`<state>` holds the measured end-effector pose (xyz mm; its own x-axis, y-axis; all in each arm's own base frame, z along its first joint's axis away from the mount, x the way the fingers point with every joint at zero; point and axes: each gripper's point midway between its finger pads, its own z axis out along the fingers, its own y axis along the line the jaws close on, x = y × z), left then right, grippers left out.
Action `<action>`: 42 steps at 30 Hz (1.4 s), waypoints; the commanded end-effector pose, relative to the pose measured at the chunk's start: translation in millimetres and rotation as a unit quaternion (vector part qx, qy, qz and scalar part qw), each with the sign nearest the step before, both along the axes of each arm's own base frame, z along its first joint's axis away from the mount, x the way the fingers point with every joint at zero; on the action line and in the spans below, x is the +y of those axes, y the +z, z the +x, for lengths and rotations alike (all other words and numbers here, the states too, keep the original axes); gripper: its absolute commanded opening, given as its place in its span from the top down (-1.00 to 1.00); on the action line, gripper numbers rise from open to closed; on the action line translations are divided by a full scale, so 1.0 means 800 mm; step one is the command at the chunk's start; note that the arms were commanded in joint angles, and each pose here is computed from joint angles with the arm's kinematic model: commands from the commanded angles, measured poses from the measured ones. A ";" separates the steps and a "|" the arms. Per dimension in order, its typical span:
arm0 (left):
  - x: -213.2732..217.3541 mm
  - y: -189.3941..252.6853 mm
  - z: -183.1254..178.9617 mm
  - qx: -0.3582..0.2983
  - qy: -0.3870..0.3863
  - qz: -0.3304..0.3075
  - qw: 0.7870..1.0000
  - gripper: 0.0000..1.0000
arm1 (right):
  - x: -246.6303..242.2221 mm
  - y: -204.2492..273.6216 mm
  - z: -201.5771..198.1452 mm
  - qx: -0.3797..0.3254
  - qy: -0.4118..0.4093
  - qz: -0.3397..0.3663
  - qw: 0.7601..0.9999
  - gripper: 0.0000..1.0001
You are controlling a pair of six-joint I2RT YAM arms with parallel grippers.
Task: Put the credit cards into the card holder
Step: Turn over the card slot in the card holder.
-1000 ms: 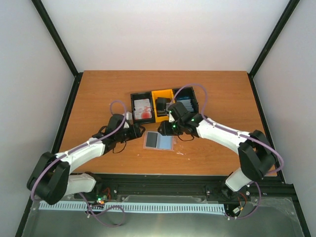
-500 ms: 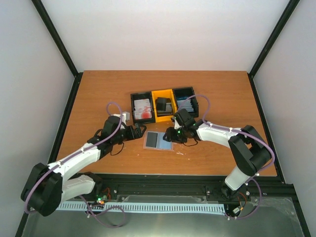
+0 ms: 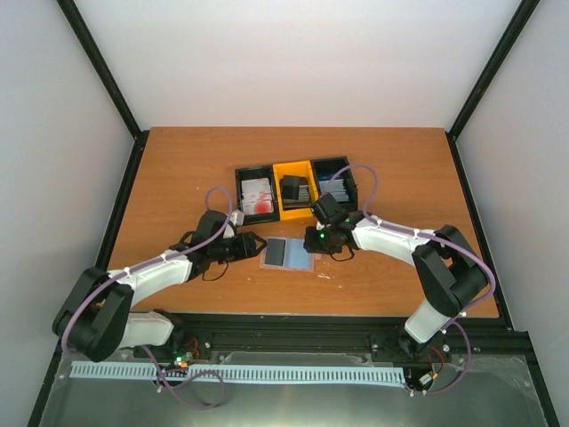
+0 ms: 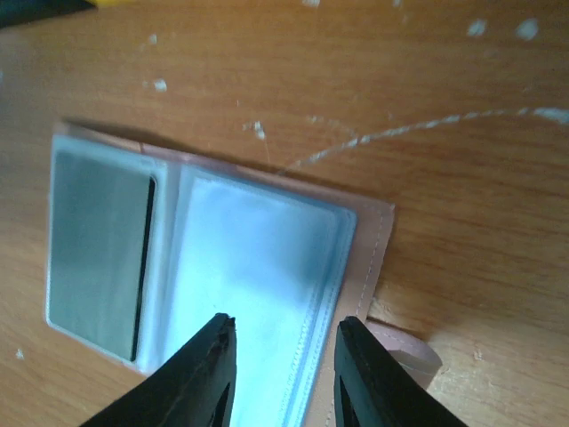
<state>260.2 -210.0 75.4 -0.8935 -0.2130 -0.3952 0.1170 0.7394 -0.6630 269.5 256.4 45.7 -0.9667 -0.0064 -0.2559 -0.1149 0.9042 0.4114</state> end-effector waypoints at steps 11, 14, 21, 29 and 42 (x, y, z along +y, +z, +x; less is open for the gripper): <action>-0.010 -0.016 0.001 0.027 -0.014 0.006 1.000 -0.24 | 0.053 0.001 -0.011 -0.004 0.069 0.000 0.998 0.15; -0.016 -0.019 -0.002 0.031 -0.031 0.001 0.999 -0.26 | 0.040 -0.022 -0.011 0.013 0.048 -0.031 0.998 0.15; -0.027 -0.027 -0.001 0.044 -0.060 0.002 0.997 -0.09 | 0.022 -0.030 0.001 0.002 0.028 -0.081 0.996 0.10; -0.030 -0.033 -0.007 0.056 -0.070 -0.005 0.996 0.16 | 0.071 -0.040 -0.029 0.065 0.085 0.024 0.994 0.07; -0.027 -0.028 -0.011 0.052 -0.068 -0.007 0.996 0.26 | 0.119 -0.009 -0.026 0.056 0.121 0.138 0.981 0.04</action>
